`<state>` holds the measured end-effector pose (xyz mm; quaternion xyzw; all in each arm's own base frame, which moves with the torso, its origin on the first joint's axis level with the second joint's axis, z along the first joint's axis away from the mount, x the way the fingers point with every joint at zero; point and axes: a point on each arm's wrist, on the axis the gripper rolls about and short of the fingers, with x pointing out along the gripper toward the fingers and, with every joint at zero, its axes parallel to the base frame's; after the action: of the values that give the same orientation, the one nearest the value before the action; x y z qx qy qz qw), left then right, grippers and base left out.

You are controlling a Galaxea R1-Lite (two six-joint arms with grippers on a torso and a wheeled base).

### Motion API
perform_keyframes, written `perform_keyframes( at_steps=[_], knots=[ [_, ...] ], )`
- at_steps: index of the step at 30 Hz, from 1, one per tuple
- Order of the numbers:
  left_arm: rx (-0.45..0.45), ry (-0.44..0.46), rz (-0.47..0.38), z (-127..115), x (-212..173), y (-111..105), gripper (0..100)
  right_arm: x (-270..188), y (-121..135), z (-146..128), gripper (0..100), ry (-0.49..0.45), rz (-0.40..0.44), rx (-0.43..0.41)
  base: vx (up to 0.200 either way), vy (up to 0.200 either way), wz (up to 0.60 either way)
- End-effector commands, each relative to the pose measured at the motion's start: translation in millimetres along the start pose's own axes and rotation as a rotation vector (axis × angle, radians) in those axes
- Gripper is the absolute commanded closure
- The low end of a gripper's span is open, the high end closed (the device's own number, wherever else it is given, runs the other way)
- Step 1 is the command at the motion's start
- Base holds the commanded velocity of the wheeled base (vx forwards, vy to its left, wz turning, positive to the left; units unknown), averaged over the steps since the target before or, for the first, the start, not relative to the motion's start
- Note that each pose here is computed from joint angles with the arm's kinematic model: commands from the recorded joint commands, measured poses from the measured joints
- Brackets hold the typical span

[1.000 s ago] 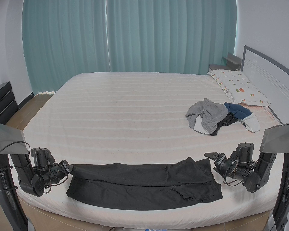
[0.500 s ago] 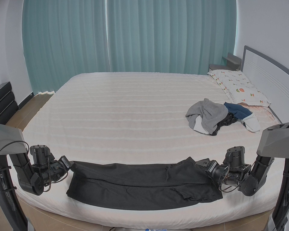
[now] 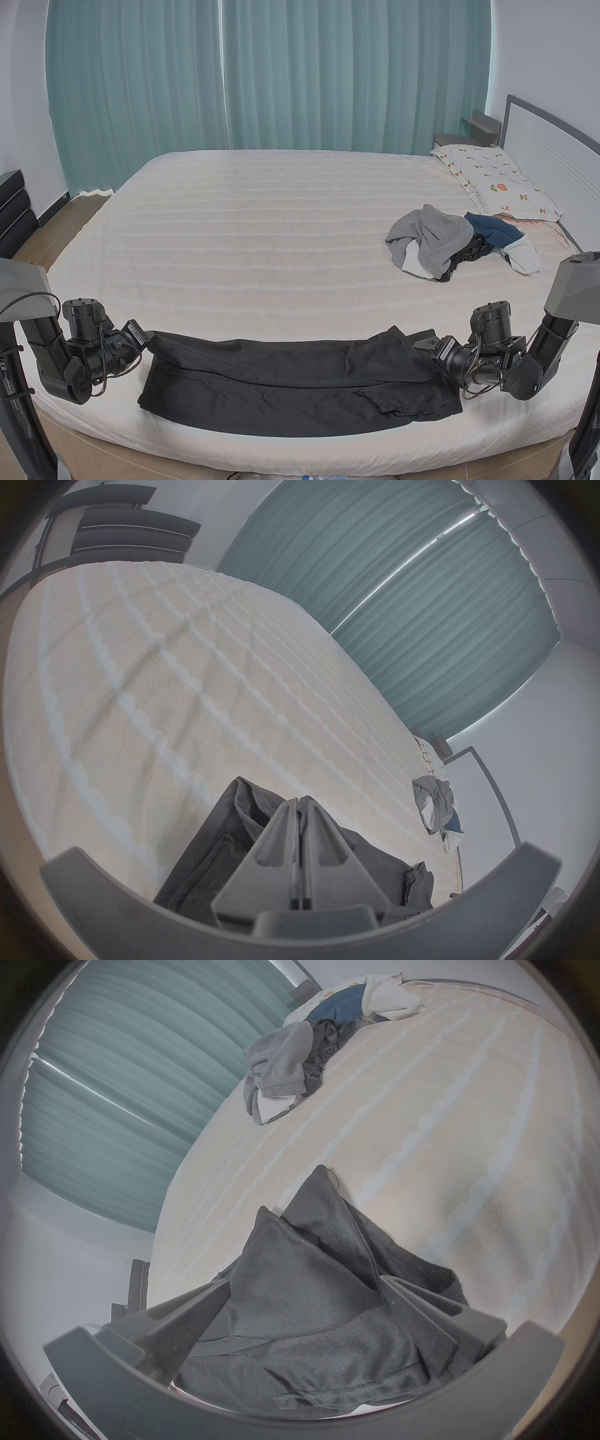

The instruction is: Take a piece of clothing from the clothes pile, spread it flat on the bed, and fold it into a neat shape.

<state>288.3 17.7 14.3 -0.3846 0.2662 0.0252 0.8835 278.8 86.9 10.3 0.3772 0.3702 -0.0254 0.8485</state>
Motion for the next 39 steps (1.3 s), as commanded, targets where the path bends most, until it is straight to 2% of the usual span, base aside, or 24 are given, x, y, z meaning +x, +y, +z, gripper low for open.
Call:
perform_keyframes(
  at_steps=[1, 15, 16, 25, 32, 36, 37, 39],
  knots=[
    [0.0, -0.002, 0.001, 0, 0, 0, 100, -2, 3, 2, 0, 0.0, -0.002, -0.002, 0.0, 0.0, 0.0],
    [0.002, -0.003, 0.002, 0, 0, 0, 100, 17, -5, -6, 0, 0.039, -0.042, -0.003, 0.0, 0.0, 0.0],
    [0.002, -0.003, 0.002, 0, 0, 0, 100, 17, -5, -6, 100, 0.039, -0.042, -0.003, 0.0, 0.0, 0.0],
    [0.005, -0.005, 0.004, 0, 1, 0, 100, 15, -3, -4, 100, 0.029, -0.033, -0.003, 0.0, 0.0, 0.0],
    [0.007, -0.026, -0.004, 5, 4, -2, 100, 12, 7, 9, 100, -0.019, 0.017, 0.011, 0.0, 0.0, 0.0],
    [0.005, -0.06, -0.007, 10, 6, -6, 100, 13, 16, 25, 100, -0.083, 0.071, 0.029, 0.0, 0.0, 0.0],
    [-0.022, -0.09, -0.016, 15, 8, -9, 100, 11, 21, 35, 100, -0.143, 0.117, 0.037, 0.0, 0.0, 0.0],
    [-0.049, -0.125, -0.045, 20, 9, -13, 100, 10, 24, 45, 100, -0.212, 0.154, 0.049, 0.0, 0.0, 0.0]
  ],
)
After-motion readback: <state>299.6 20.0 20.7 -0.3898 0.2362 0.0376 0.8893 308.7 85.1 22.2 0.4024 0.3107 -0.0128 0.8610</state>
